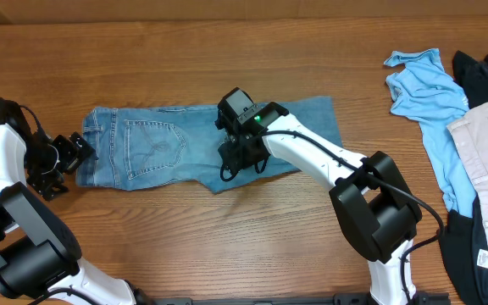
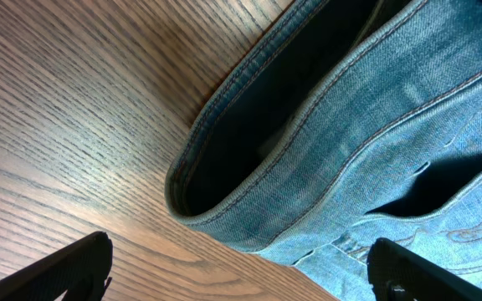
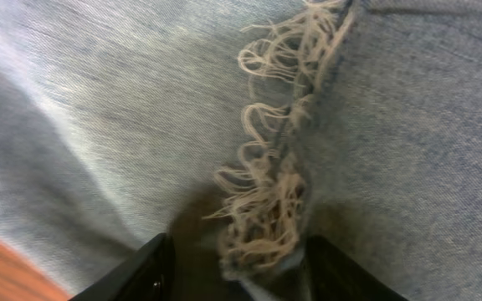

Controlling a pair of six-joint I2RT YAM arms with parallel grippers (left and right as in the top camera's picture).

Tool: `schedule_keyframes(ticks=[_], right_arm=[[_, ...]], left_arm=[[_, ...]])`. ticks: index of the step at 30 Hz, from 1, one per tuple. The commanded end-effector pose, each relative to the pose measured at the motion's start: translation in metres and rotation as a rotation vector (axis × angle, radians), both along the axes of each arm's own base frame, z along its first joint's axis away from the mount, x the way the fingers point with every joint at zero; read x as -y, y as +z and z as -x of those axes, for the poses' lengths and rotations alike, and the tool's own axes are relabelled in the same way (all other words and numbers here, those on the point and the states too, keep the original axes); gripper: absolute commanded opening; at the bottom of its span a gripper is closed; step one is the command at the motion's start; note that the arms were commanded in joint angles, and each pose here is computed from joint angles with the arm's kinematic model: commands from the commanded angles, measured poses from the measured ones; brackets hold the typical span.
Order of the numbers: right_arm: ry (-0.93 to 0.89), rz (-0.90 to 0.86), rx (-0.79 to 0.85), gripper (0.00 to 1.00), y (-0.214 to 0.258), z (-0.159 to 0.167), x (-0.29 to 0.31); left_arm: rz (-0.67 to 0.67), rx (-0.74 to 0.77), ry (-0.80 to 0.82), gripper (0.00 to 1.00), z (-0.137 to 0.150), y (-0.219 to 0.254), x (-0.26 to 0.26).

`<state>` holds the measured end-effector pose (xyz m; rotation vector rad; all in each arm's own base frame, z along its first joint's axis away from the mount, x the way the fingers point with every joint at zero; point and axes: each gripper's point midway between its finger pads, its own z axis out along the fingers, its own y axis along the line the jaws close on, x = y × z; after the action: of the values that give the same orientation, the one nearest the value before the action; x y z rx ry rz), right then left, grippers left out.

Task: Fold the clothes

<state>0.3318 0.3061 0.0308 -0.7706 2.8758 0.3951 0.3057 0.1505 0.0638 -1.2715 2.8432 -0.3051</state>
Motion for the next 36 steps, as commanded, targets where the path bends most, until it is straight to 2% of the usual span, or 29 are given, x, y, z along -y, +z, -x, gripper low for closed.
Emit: schedule_keyframes(ticks=[1,4,6,8,9,10,11,17,23,31,33,34,35,36], right_arm=[[-0.018,0.049,0.053,0.51,-0.003,-0.009,0.010],[-0.027,0.061,0.079,0.51,-0.002,-0.014,0.012],[-0.029,0.064,0.081,0.47,-0.002,-0.015,0.012],[-0.028,0.065,0.078,0.33,-0.003,-0.014,0.013],[-0.028,0.068,0.076,0.25,-0.004,-0.013,0.013],[-0.028,0.069,0.074,0.11,-0.004,-0.013,0.014],[-0.028,0.070,0.072,0.04,-0.005,-0.012,0.014],[-0.030,0.046,0.101,0.04,0.004,-0.020,0.008],[-0.027,-0.071,0.200,0.04,0.062,-0.050,-0.023],[-0.013,-0.075,0.145,0.05,0.052,-0.039,-0.022],[-0.005,-0.089,0.122,0.14,0.050,-0.034,-0.024],[-0.004,-0.091,0.119,0.31,0.050,-0.034,-0.025],[-0.004,-0.090,0.120,0.38,0.050,-0.034,-0.024],[-0.004,-0.090,0.120,0.40,0.050,-0.034,-0.024]], left_arm=[[-0.002,0.013,-0.025,1.00,-0.005,0.002,0.001],[-0.002,0.013,-0.025,1.00,-0.005,0.002,0.001],[-0.002,0.013,-0.025,1.00,-0.005,0.002,0.000],[-0.002,0.013,-0.025,1.00,-0.005,0.002,0.000],[-0.002,0.013,-0.025,1.00,-0.005,0.002,0.001],[-0.002,0.013,-0.025,1.00,-0.005,0.002,0.001],[-0.002,0.013,-0.025,1.00,-0.005,0.002,0.001],[-0.002,0.013,-0.025,1.00,-0.005,0.002,0.000],[0.000,0.010,-0.025,1.00,-0.004,0.002,0.001],[0.002,0.007,-0.025,1.00,-0.004,0.002,0.001],[0.002,0.006,-0.025,1.00,-0.003,0.002,0.001],[0.002,0.006,-0.025,1.00,-0.003,0.002,0.001],[0.003,0.004,-0.025,1.00,-0.003,0.002,0.002],[0.004,0.003,-0.025,1.00,-0.003,0.002,0.002]])
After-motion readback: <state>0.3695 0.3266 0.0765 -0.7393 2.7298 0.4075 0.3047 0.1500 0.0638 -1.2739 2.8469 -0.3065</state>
